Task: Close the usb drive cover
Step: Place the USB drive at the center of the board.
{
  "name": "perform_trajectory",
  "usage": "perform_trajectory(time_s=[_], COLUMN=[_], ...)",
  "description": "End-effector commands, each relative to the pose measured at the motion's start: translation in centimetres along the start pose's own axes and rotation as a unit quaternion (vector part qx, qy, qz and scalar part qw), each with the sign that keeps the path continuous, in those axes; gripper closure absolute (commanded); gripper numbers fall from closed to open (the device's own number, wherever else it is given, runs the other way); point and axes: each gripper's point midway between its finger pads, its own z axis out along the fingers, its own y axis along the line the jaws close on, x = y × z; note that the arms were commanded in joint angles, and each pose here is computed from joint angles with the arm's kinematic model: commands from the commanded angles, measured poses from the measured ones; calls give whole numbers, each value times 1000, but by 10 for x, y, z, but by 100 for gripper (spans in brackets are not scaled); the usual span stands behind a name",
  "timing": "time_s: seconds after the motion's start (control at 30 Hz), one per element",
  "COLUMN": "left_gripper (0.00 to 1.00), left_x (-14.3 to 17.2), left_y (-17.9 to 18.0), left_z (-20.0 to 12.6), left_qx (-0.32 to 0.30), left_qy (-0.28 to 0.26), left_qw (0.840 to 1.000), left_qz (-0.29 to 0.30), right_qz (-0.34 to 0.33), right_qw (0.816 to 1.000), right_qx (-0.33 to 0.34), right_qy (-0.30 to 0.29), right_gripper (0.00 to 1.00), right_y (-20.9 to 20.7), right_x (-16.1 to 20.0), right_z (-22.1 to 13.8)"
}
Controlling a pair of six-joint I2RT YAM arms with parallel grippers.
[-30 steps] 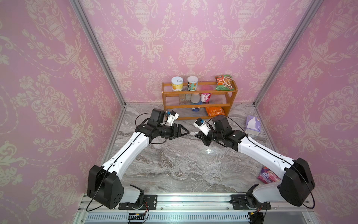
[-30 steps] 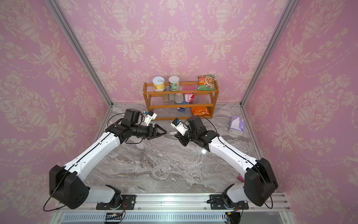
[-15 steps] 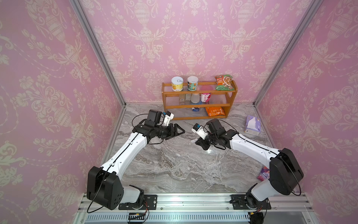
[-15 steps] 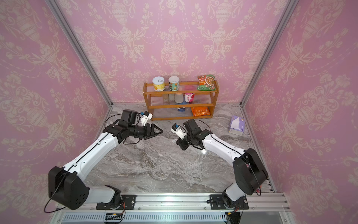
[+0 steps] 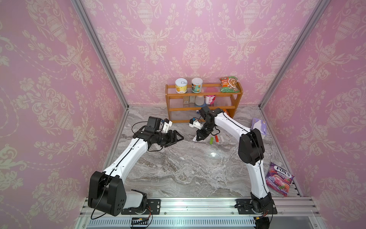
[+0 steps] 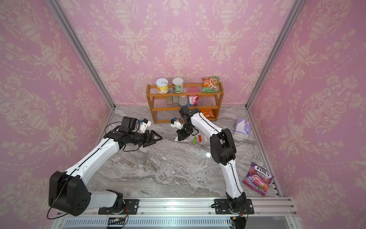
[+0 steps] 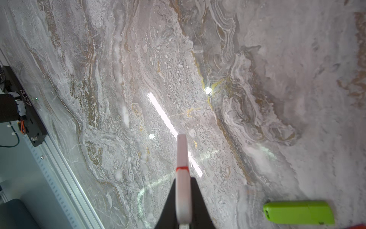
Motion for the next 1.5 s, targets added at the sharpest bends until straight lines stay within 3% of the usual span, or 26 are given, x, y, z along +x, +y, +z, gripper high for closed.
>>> perform_trajectory(time_s=[0.0, 0.17, 0.33, 0.73, 0.8, 0.93, 1.03, 1.27, 1.37, 1.47], left_gripper=[30, 30, 30, 30, 30, 30, 30, 31, 30, 30], left_x=[2, 1, -2, -11, -11, -12, -14, -19, -29, -49], left_y=[-3, -7, -7, -7, -5, -3, -3, 0, 10, 30], left_z=[-13, -16, -16, -24, -24, -23, -22, -25, -30, -44], left_qx=[14, 28, 24, -3, -6, -7, -7, -23, -61, -136], left_qy=[-10, -14, -17, -35, -37, -41, -44, -59, -84, -140], left_qw=[1000, 999, 1000, 999, 999, 999, 999, 998, 995, 981], left_qz=[15, 10, 8, 3, -1, -8, -11, -10, -6, -3], right_qz=[45, 78, 95, 124, 126, 121, 119, 102, 82, 55], right_qw=[991, 982, 979, 973, 978, 987, 990, 995, 994, 991], right_qx=[-62, -109, -135, -113, -94, -52, -37, 0, 9, 20], right_qy=[106, 135, 123, 157, 139, 96, 61, -21, -66, -122], right_gripper=[100, 100, 100, 95, 91, 70, 63, 63, 62, 60], right_y=[7, -6, -18, -49, -57, -71, -76, -73, -55, -36], right_x=[44, 57, 55, 68, 63, 48, 33, 6, -2, -5], right_z=[-3, 2, 5, 48, 49, 43, 34, 3, -18, -44])
